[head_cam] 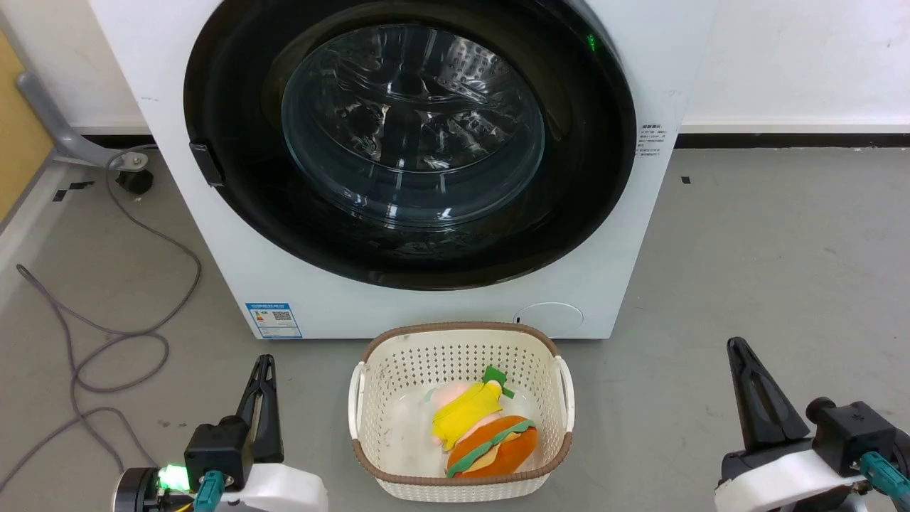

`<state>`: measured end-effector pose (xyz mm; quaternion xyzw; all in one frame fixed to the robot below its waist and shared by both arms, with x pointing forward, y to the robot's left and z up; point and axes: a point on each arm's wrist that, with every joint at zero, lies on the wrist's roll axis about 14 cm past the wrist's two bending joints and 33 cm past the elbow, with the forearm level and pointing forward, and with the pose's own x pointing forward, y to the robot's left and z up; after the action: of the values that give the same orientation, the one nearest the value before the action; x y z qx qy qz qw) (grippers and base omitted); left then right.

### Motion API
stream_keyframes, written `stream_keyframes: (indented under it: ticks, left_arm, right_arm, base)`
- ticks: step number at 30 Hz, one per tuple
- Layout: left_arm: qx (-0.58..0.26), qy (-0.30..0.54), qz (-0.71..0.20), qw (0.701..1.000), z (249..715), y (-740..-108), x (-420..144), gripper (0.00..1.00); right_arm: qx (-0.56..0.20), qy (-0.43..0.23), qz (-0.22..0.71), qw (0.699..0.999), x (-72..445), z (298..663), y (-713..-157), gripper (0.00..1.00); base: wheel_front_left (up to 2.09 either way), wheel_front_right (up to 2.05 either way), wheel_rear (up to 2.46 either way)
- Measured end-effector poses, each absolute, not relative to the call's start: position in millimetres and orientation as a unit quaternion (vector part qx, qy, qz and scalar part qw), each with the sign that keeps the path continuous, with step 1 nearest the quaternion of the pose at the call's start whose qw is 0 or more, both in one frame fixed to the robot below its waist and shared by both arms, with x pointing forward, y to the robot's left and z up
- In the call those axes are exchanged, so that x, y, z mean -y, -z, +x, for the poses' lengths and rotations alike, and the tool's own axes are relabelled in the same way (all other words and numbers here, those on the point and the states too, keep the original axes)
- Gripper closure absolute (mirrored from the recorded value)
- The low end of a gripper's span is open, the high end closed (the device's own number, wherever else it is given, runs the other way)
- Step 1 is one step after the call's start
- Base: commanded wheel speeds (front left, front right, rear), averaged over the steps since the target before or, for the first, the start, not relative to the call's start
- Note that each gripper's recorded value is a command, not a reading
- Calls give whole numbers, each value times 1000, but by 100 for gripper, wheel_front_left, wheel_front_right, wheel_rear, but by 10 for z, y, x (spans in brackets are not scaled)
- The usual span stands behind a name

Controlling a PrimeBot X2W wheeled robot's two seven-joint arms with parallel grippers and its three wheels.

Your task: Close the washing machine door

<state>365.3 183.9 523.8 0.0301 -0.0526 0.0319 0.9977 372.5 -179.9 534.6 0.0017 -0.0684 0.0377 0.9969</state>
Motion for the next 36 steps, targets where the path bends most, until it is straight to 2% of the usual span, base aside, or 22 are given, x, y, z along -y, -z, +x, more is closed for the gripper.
stream_keyframes:
  ticks: [36]
  left_arm:
    - [30, -22, 25, 999, 3677, -5234, -1820, 100]
  right_arm:
    - [44, -48, -8, 998, 1728, 3736, -5327, 100]
  base:
    - [0, 0, 0]
